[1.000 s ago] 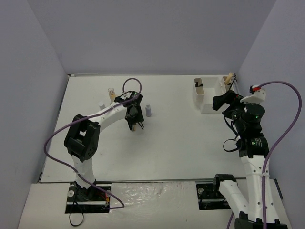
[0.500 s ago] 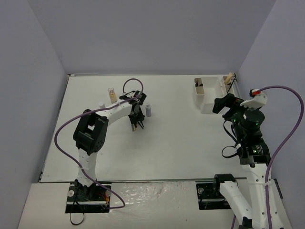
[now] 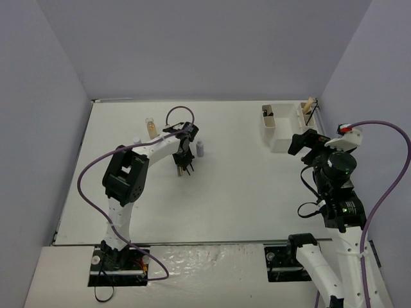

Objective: Organize the makeup

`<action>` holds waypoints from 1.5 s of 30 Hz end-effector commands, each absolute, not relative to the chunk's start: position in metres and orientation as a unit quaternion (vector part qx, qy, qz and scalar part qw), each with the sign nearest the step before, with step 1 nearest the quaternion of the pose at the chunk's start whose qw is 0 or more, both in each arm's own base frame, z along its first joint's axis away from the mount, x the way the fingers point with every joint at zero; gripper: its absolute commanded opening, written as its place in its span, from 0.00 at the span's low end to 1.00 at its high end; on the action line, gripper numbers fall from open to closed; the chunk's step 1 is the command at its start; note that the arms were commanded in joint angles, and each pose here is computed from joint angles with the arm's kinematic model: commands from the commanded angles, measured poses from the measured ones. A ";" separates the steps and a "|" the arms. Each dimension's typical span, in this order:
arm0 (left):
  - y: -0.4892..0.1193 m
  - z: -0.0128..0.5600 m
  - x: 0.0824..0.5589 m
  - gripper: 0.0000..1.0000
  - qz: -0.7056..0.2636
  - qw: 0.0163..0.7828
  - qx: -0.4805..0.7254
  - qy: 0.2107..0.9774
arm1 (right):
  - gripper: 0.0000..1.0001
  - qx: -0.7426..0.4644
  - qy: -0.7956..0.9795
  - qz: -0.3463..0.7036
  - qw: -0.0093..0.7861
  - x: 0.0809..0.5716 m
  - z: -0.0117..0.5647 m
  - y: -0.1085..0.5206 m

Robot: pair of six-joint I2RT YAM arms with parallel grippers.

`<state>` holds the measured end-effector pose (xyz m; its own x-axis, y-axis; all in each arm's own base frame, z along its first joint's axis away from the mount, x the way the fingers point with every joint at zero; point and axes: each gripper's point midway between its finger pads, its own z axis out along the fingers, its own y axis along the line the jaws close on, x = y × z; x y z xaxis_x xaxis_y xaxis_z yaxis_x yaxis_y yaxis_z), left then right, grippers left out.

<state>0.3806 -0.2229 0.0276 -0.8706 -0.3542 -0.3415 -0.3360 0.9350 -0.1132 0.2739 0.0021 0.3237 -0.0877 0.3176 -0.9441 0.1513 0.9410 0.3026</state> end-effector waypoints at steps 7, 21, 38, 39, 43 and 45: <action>-0.205 0.025 0.353 0.00 0.004 0.160 -0.140 0.977 | 1.00 0.162 0.716 0.054 0.677 0.276 0.337 -0.002; -0.203 0.096 0.356 0.00 -0.040 0.259 -0.073 0.962 | 1.00 0.086 0.727 0.109 0.672 0.278 0.346 0.031; -0.304 0.273 0.307 0.00 -0.265 0.512 0.197 0.793 | 0.91 -0.114 0.711 0.373 0.584 0.286 0.372 0.161; -0.309 0.278 0.302 0.00 -0.273 0.516 0.207 0.785 | 0.90 -0.120 0.707 0.380 0.584 0.287 0.374 0.167; -0.325 0.302 0.285 0.00 -0.304 0.533 0.228 0.756 | 0.87 -0.134 0.709 0.396 0.568 0.294 0.368 0.195; -0.331 0.312 0.279 0.00 -0.318 0.537 0.232 0.746 | 0.84 -0.133 0.710 0.399 0.565 0.297 0.365 0.205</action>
<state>0.2865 -0.3126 0.2461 -0.4663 0.1040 -0.8785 0.5946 0.7722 -0.2241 0.2917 0.1771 0.3229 -0.4209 0.2210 -0.8798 -0.5426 0.7159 0.4394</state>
